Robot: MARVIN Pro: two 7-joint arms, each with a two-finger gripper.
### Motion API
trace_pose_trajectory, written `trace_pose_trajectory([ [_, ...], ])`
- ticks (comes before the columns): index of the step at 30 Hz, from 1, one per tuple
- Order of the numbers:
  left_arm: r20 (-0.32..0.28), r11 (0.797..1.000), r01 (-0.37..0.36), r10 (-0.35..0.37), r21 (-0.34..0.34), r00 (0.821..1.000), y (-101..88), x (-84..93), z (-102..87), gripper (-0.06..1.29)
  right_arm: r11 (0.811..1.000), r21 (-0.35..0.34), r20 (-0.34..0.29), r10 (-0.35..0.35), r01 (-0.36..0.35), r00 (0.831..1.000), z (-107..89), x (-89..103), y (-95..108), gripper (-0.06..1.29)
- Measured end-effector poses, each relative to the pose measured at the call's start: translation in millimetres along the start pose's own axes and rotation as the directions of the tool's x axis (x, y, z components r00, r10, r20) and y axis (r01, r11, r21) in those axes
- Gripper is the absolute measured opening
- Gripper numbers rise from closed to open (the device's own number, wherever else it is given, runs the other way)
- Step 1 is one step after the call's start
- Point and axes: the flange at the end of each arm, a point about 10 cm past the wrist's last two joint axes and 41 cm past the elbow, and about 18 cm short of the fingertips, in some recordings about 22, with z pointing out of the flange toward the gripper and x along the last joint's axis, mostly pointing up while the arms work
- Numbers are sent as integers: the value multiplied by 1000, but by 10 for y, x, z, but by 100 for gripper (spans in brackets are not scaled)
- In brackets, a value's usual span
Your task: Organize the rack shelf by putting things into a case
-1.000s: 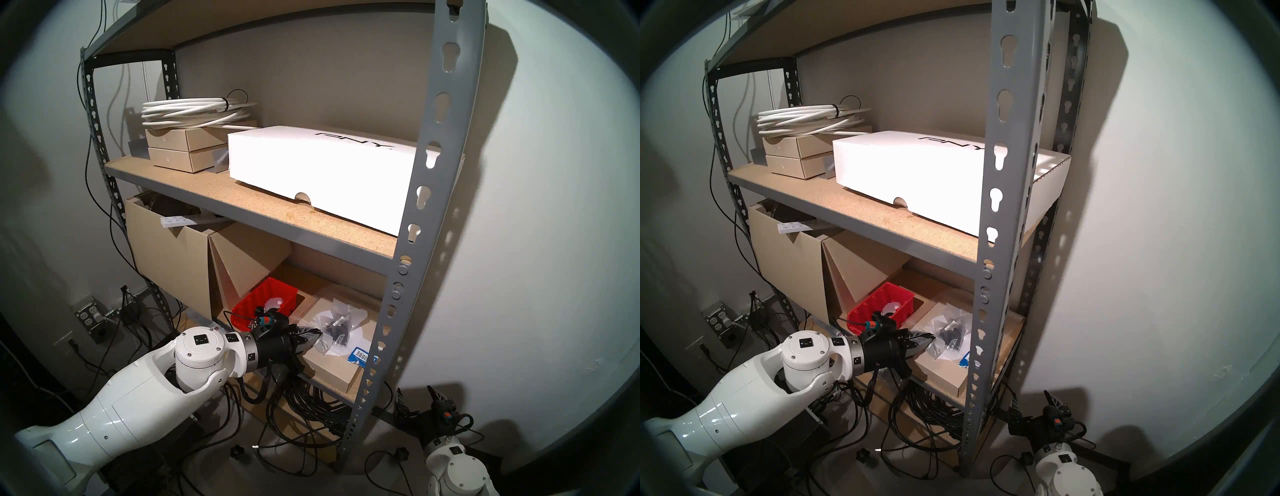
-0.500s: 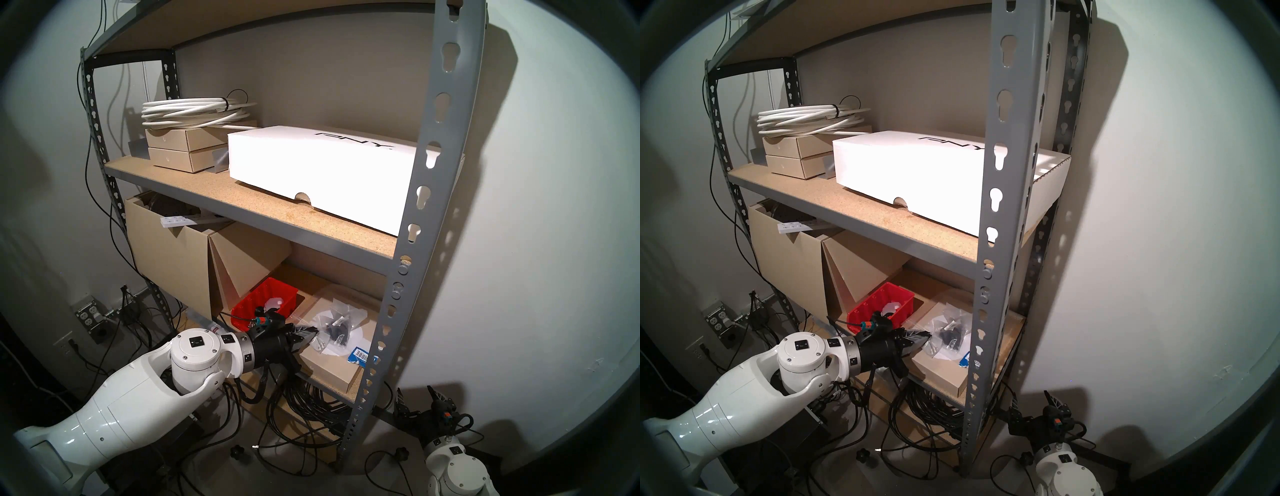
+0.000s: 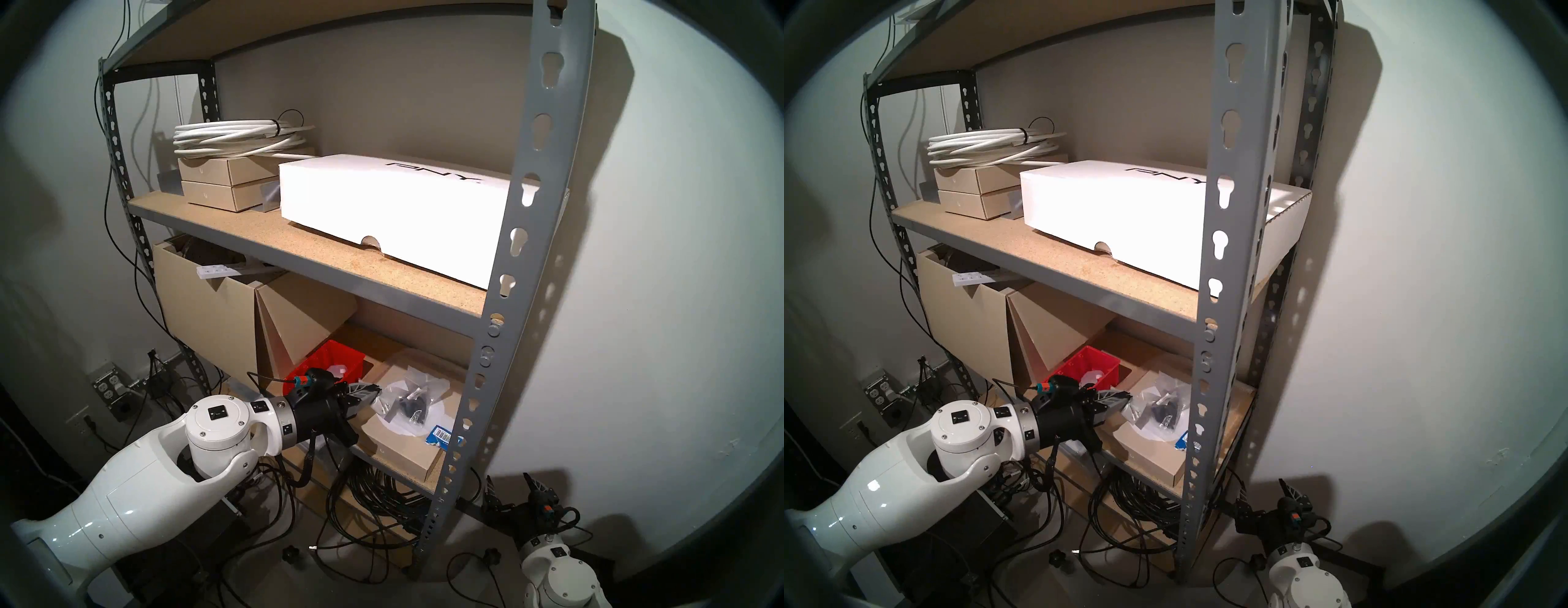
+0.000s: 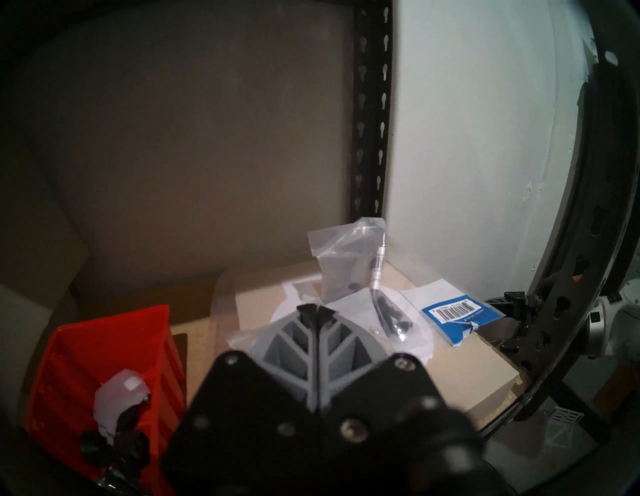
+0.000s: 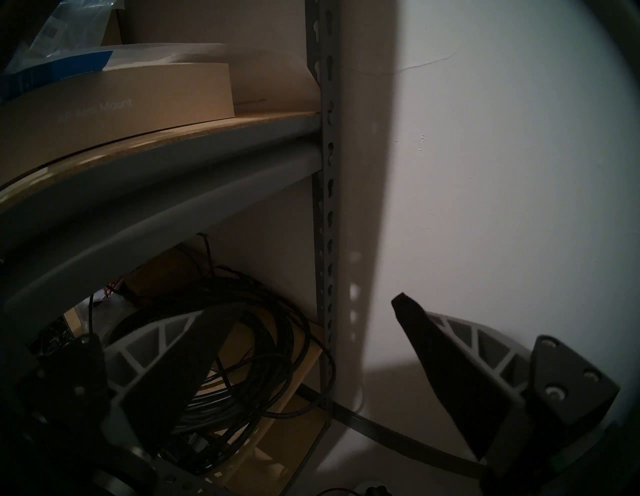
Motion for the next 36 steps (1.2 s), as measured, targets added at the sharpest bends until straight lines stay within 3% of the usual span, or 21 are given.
trace_pose_trajectory([
  [10, -9, 995, -16, 17, 96, 1000, -324, 122, -353, -2, 1000, 0, 0, 0, 0, 1000, 0, 0, 0, 125],
  [17, 3, 991, -7, 7, 137, 1000, -456, 70, -480, -2, 1000, 0, 0, 0, 0, 1000, 0, 0, 0, 125],
  [27, 28, 984, 11, -16, 178, 999, -633, -78, -507, -2, 1000, 0, 0, 0, 0, 1000, 0, 0, 0, 125],
  [36, 46, 985, 10, -18, 171, 999, -731, -185, -392, -2, 1000, 0, 0, 0, 0, 1000, 0, 0, 0, 125],
])
